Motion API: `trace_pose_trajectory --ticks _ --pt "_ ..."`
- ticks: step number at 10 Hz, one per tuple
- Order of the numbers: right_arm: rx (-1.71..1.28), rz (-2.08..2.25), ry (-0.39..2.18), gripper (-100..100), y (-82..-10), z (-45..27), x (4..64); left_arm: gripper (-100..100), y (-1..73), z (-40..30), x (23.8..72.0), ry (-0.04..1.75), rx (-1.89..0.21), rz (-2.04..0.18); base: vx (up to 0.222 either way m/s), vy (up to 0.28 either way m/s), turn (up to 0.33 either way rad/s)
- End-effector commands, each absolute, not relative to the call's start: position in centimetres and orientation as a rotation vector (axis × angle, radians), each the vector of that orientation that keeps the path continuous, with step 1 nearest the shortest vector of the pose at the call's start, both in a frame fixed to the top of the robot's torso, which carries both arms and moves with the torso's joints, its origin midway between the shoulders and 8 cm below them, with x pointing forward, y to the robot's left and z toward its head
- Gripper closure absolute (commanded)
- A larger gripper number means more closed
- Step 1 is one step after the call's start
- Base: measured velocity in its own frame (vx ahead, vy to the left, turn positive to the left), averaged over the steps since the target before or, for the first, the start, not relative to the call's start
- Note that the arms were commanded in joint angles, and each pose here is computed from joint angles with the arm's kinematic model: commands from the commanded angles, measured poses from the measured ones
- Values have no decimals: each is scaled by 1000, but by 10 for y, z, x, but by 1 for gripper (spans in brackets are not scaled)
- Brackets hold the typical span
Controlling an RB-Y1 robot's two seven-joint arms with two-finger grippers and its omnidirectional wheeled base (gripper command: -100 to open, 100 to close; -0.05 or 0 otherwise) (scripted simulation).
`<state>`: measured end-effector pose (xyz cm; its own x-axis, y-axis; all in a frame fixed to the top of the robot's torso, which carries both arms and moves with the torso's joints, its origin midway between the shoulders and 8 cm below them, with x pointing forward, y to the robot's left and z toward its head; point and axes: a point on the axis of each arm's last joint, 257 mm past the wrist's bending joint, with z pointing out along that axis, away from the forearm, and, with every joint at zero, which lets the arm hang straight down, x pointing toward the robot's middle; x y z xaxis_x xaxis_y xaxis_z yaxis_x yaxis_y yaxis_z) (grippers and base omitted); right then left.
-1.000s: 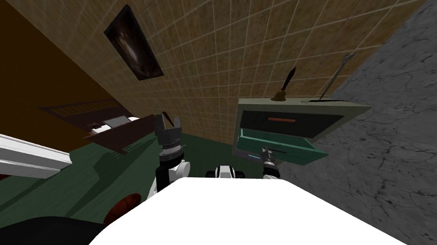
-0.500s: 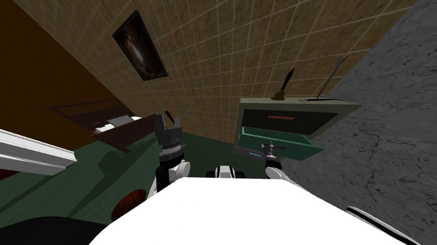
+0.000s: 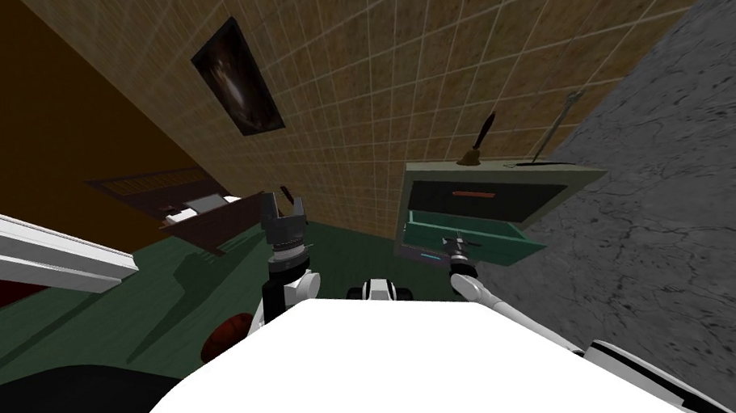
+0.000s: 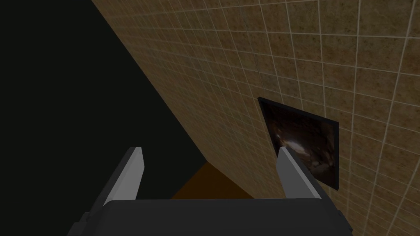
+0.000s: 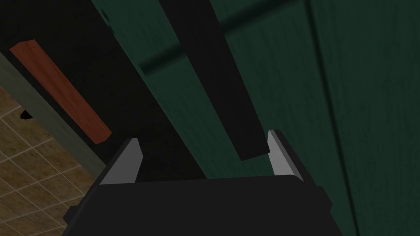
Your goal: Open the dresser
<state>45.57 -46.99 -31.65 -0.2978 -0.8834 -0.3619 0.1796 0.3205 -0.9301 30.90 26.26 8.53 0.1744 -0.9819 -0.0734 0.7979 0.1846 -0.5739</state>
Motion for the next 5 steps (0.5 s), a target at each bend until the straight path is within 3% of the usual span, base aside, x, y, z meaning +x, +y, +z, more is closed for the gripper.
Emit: trace_pose_trajectory --ticks 1,5 --pt "-680 -1220 1500 0 -470 -319 454 0 263 85 309 484 -458 -1325 0 0 0" --pt "-686 -1218 1509 0 -470 -323 452 0 263 85 309 484 -458 -1325 0 0 0"
